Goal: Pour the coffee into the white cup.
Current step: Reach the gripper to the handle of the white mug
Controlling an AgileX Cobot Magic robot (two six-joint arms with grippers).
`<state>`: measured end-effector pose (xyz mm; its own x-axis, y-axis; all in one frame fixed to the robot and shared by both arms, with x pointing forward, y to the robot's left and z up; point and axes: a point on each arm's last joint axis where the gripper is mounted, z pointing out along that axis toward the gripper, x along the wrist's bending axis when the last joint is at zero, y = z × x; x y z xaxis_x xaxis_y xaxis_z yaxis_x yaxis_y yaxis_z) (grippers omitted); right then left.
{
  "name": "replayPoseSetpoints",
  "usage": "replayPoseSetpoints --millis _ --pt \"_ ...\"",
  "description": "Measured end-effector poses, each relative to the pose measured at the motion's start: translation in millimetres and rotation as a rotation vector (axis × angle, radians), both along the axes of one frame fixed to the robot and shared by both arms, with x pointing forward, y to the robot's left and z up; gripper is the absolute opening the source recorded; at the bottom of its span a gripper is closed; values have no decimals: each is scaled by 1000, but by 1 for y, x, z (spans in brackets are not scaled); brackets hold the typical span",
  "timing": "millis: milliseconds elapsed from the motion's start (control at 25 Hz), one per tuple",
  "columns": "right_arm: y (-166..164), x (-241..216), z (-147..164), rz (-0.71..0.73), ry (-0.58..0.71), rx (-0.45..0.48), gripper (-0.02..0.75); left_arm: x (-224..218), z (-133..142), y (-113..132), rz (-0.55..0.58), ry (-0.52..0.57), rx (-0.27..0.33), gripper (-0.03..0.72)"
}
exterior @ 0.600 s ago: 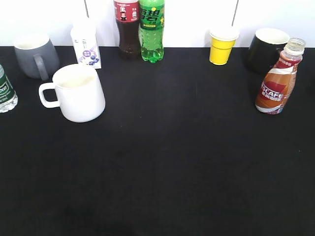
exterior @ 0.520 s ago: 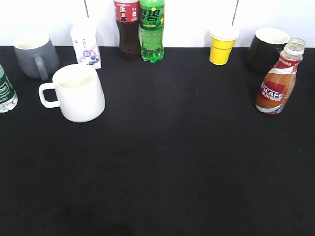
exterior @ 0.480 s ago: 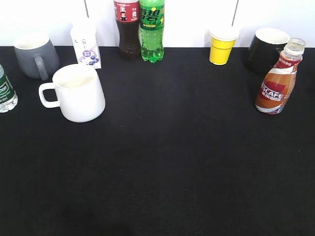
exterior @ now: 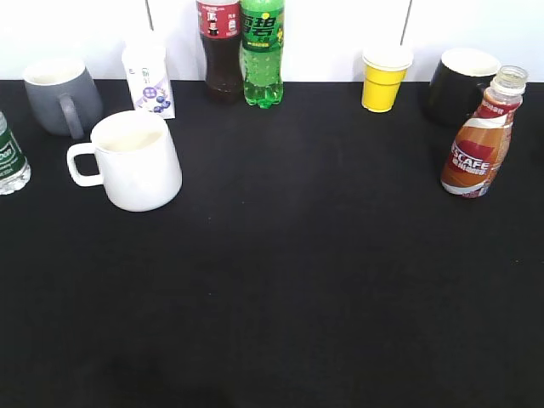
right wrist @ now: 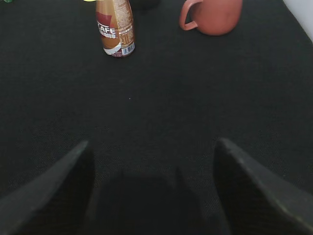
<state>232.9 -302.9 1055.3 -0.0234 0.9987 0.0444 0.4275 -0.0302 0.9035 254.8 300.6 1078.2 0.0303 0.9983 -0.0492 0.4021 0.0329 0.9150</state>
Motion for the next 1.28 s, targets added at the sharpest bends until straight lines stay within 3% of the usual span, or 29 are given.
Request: replayPoseSetpoints --millis 120,240,320,480,600,800,920,1040,1280 --pt "0 0 0 0 0 0 574 50 22 -4 -28 -117 9 549" --pt "0 0 0 0 0 0 574 111 27 -10 -47 -199 5 549" --pt "0 0 0 0 0 0 574 150 14 -21 -86 -201 1 545" --pt "0 0 0 0 0 0 574 196 -46 -60 -184 -180 -42 544" --pt "0 0 0 0 0 0 574 203 -101 -67 -156 -113 -35 544" --pt "0 0 0 0 0 0 574 210 -148 -65 -110 -126 27 542" --pt "0 0 0 0 0 0 574 217 -160 -66 -102 -190 54 526" --pt "0 0 0 0 0 0 574 220 -172 -66 -103 -177 71 489" --pt "0 0 0 0 0 0 574 238 -183 -72 -97 -164 75 486"
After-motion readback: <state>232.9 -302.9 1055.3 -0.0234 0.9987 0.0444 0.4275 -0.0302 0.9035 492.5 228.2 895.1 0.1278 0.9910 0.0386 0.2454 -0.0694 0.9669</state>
